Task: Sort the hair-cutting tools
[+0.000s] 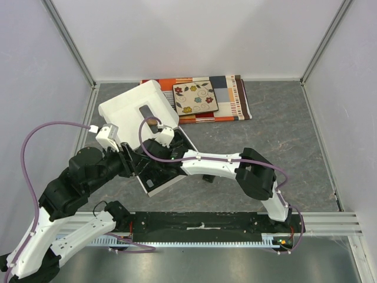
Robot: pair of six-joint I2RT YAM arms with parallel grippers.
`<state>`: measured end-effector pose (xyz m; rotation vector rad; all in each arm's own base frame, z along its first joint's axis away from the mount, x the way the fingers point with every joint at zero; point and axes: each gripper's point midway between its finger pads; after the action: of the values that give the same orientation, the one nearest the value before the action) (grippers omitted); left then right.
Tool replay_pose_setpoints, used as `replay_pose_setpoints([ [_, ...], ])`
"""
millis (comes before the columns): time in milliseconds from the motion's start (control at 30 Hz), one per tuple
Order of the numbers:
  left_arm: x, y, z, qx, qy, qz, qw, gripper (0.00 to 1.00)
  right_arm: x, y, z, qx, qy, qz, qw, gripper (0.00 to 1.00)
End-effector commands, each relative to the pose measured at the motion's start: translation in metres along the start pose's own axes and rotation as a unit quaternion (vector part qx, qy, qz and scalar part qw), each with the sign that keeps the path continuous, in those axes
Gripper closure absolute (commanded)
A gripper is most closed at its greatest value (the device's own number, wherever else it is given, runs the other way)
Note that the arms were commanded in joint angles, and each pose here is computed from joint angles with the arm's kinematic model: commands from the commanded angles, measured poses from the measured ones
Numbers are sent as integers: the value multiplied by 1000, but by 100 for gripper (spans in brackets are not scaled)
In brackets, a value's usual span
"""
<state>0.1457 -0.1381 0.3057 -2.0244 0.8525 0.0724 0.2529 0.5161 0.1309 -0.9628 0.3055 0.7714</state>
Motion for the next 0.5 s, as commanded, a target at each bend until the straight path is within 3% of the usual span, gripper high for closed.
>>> replay_pose_setpoints([
  [0, -10, -8, -13, -16, 24, -7, 1000, 48, 8, 2, 33, 40, -33, -12, 999, 100],
  [467, -12, -2, -8, -14, 19, 2, 1000, 48, 24, 5, 18, 57, -1, -44, 997, 100],
])
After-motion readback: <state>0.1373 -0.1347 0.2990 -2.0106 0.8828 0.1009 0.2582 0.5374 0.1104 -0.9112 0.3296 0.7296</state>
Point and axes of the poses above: each gripper's point midway between its finger pads, its own x axis out along the fingers, its own z axis along the line the jaws close on, y = z × x, and after that the axes turned 5 degrees about -x, right-handed
